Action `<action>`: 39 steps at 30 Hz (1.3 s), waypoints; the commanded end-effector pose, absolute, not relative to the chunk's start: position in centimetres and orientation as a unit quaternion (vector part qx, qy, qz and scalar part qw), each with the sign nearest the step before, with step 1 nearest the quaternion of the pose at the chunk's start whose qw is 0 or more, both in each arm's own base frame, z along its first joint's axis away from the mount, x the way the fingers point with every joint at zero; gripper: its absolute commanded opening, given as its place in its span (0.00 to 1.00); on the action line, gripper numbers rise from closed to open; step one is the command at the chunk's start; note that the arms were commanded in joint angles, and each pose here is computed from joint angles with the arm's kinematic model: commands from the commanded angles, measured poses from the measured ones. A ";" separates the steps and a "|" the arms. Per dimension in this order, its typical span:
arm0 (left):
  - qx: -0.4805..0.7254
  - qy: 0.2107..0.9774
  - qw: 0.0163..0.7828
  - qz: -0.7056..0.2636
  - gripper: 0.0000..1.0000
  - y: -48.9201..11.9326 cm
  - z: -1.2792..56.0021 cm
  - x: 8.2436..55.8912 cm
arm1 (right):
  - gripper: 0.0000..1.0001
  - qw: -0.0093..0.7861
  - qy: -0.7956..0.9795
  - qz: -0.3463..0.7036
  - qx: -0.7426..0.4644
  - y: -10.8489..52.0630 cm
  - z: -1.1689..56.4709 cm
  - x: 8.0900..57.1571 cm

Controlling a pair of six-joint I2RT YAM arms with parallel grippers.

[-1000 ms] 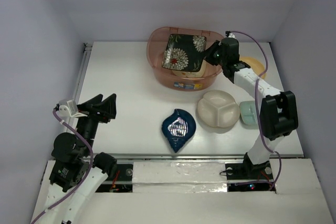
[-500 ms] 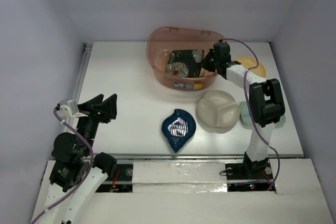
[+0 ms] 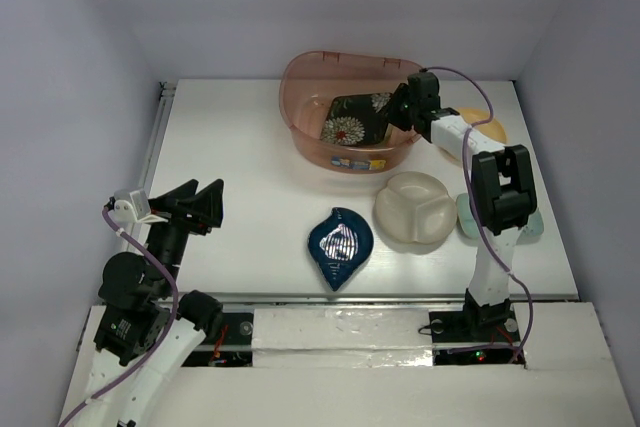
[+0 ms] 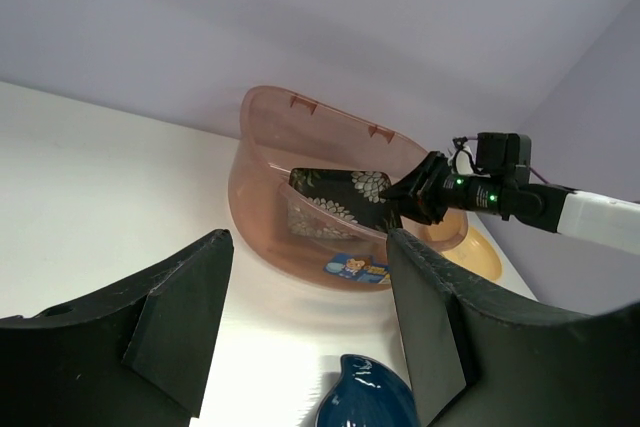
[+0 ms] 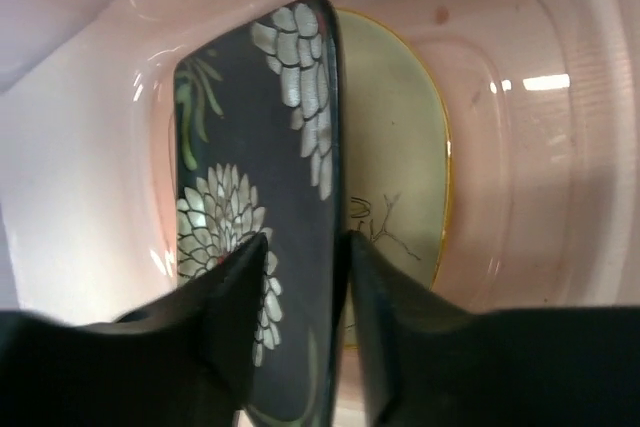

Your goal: Place the plates into the plastic bin on the countertop

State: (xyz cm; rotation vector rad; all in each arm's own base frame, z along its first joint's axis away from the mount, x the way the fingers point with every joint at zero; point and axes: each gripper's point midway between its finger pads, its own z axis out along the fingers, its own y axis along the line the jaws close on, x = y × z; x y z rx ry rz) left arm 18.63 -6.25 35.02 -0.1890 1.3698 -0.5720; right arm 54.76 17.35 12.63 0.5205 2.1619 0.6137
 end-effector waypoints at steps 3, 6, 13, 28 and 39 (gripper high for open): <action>-0.079 0.612 0.741 -0.266 0.60 -6.6 35.7 18.8 | 0.59 0.458 0.826 0.261 0.197 17.5 17.4 56.8; -0.078 0.611 0.741 -0.267 0.60 -6.6 35.8 18.7 | 0.69 0.471 0.822 0.256 0.194 17.1 18.6 56.6; -0.076 0.609 0.742 -0.270 0.60 -6.6 35.9 18.6 | 0.87 0.542 0.783 0.249 0.174 15.6 26.7 55.2; -0.062 0.578 0.761 -0.288 0.39 -6.4 37.3 16.9 | 0.00 0.601 0.700 0.187 0.338 -3.1 28.5 48.4; -0.045 0.564 0.768 -0.301 0.00 -6.5 38.0 15.7 | 0.44 0.498 0.701 0.119 0.496 -16.2 15.1 44.2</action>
